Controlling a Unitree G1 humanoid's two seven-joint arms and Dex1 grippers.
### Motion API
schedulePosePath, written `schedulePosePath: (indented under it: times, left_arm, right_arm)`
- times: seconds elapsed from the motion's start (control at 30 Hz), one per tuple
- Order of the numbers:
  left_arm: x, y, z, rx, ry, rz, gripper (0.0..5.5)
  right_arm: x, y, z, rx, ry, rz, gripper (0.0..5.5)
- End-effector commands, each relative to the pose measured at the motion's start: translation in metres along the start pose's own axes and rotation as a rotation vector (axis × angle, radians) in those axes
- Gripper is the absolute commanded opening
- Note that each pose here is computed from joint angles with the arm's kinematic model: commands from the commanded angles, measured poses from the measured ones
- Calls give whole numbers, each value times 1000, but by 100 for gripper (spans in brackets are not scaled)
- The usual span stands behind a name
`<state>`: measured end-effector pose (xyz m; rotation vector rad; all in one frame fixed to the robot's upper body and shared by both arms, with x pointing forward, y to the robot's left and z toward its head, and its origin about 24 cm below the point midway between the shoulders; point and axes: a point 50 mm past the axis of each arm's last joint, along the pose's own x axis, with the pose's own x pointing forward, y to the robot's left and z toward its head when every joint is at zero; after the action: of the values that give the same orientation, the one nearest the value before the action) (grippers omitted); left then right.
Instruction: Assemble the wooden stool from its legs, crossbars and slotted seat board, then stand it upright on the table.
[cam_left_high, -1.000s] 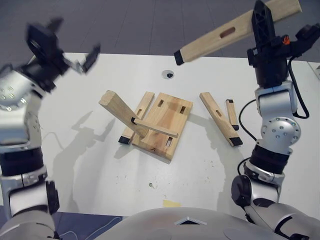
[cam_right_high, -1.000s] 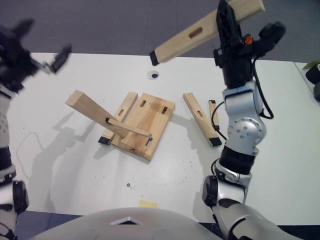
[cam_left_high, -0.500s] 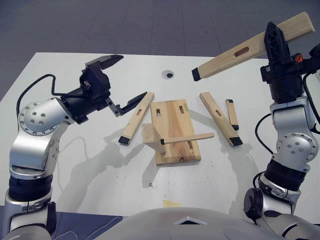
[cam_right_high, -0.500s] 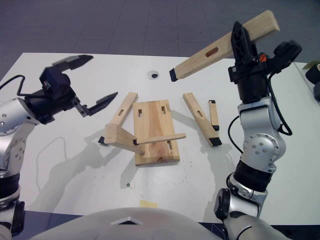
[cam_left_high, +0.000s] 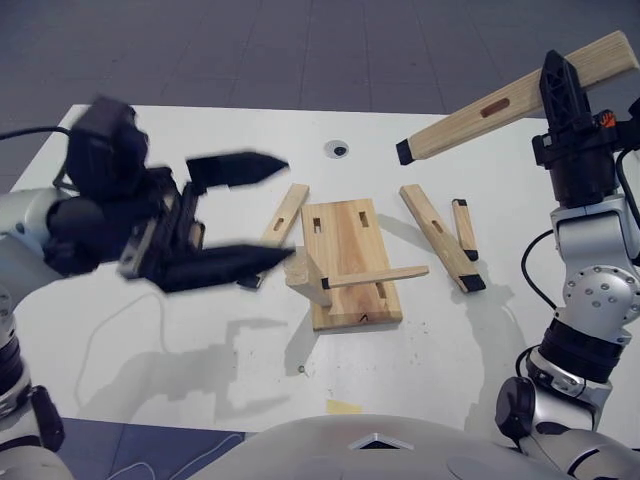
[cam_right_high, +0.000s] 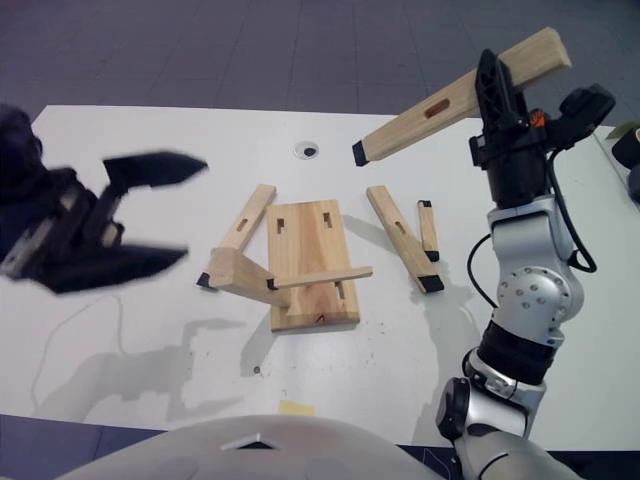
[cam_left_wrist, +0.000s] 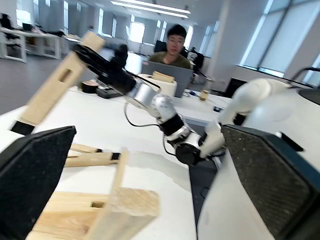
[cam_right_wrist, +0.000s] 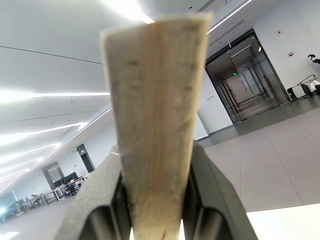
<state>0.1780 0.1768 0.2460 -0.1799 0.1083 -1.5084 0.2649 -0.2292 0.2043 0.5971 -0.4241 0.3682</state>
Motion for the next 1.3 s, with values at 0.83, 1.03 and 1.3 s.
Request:
schedulePosePath:
  times: [0.83,1.03,1.3]
  left_arm:
    - [28,12,-56,153,194,164,235]
    - [39,41,-66,284,137,410,209]
    - [53,54,-87,288,100,503,203]
  right_arm:
    - [4,-1,-7,-30,68,17,101]
    - [0,-9,-16,-255,161,-25,101]
    - [-7,-6,-34,-381,241,30,101]
